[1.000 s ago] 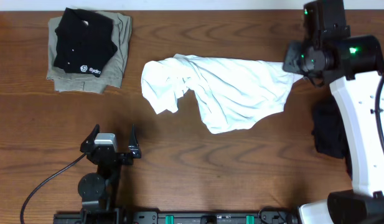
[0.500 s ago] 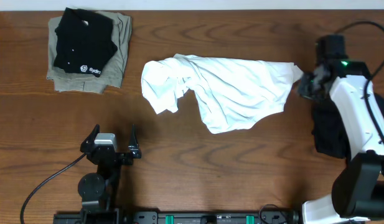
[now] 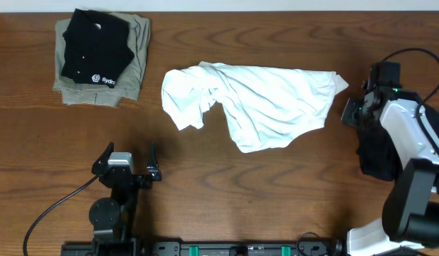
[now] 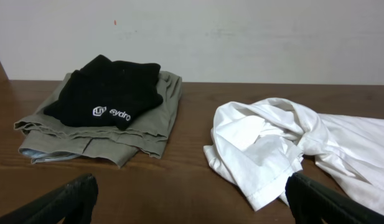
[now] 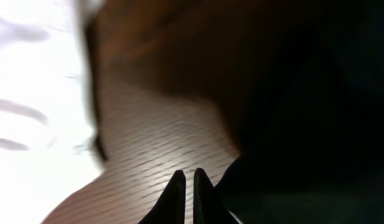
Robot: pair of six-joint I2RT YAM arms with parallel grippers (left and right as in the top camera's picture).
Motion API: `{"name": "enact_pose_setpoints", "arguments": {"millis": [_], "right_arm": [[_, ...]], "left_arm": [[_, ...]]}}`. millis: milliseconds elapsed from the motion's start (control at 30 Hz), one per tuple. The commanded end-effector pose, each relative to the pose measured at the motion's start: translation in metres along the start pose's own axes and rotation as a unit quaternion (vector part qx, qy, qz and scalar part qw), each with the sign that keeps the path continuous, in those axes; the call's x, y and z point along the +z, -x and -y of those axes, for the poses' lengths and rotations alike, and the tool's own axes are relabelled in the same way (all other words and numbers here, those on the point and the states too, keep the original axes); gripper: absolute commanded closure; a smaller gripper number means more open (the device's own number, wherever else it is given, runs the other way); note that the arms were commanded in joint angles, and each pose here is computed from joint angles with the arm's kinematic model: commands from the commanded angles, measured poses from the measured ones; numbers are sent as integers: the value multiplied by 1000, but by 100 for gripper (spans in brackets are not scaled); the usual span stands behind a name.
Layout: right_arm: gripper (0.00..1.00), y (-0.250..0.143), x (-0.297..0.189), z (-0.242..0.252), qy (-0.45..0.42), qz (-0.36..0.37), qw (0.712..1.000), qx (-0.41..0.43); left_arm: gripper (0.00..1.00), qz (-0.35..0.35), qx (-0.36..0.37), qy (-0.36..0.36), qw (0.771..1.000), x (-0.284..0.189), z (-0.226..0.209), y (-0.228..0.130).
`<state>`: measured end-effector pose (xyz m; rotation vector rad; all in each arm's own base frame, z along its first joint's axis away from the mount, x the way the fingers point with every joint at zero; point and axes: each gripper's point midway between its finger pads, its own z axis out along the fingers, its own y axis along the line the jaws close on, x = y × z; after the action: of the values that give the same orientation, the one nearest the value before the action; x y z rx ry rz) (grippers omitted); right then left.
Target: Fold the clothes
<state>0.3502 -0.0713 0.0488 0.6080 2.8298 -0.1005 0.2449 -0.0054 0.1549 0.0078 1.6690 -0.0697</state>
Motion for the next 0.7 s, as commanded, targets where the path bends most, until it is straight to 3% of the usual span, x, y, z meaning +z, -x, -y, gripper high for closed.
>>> {"name": "enact_pose_setpoints", "arguments": {"millis": [0,467,667], "right_arm": [[95,-12,19,23,-65,-27,997,12],[99,-34,31,110,-137,-85,974,163],[99,-20,18,119,-152,-64,970,178]], "left_arm": [[2,-25,6,-4,1000,1,1,-16],[2,-25,6,-4,1000,1,1,-16],[2,-25,6,-4,1000,1,1,-16]]}}
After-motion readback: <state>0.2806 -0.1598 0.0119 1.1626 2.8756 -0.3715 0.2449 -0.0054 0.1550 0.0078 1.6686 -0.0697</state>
